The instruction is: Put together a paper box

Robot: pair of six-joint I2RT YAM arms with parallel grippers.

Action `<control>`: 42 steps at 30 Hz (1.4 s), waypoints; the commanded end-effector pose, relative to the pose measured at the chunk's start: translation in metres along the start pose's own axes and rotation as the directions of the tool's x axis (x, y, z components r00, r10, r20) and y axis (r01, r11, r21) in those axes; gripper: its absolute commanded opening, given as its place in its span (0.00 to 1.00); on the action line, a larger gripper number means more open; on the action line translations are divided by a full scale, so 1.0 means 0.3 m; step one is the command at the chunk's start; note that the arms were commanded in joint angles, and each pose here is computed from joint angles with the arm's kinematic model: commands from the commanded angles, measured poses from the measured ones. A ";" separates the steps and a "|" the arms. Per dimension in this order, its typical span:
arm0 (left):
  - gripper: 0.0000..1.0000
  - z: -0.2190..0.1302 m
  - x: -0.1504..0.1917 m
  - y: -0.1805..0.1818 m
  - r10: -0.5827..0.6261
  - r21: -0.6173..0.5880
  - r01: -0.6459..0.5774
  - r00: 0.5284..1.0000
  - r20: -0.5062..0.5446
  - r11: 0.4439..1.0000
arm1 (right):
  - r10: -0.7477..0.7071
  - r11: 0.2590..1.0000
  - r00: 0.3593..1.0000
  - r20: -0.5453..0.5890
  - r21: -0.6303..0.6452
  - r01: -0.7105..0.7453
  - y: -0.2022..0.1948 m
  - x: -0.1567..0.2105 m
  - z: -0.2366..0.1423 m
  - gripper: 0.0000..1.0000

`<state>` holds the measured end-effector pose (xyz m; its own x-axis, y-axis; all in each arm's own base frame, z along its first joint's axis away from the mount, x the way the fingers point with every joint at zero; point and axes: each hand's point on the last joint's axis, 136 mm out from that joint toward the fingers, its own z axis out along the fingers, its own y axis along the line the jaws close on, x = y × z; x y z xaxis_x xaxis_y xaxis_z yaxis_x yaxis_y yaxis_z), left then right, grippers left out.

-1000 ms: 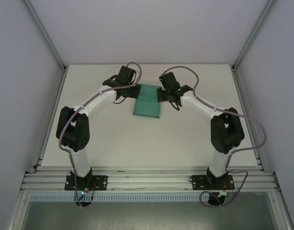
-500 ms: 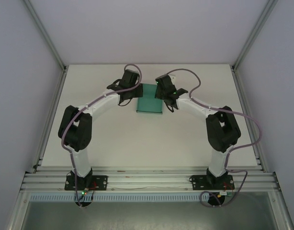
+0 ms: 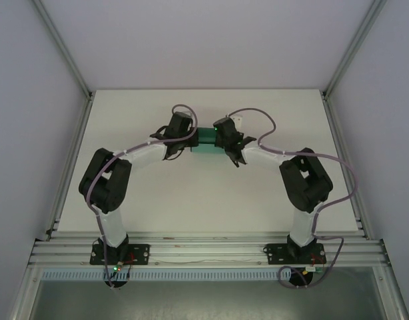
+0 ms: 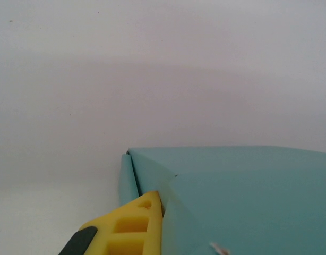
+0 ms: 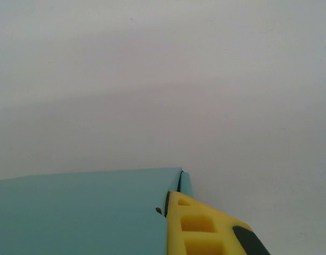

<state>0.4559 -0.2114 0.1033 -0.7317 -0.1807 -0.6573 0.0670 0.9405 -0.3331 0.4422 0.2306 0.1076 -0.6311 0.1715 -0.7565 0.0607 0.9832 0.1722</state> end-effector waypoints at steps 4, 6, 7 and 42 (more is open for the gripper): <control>0.13 -0.023 0.169 0.016 -0.006 0.012 0.007 0.990 -0.138 1.000 | -0.064 0.997 0.997 0.048 -0.029 0.066 0.018 0.024 -0.041 0.04; 0.19 -0.044 0.160 0.016 -0.006 0.011 0.008 0.992 -0.128 1.000 | -0.091 0.996 0.995 0.051 -0.021 0.092 0.011 0.039 -0.048 0.04; 0.25 -0.056 0.153 0.015 -0.005 0.012 0.006 0.992 -0.123 1.000 | -0.102 0.994 0.994 0.050 -0.019 0.103 0.008 0.045 -0.051 0.04; 0.81 -0.038 0.045 0.056 -0.241 0.027 0.256 0.937 -0.254 0.966 | -0.301 0.953 0.949 0.094 -0.001 0.302 -0.023 0.210 -0.097 0.22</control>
<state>0.4434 -0.1821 0.0915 -0.8646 -0.3321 -0.3771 -0.1420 0.8813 -0.4506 0.3846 0.2364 0.0780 -0.5519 -0.1104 -0.8266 -0.1367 0.9898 -0.0409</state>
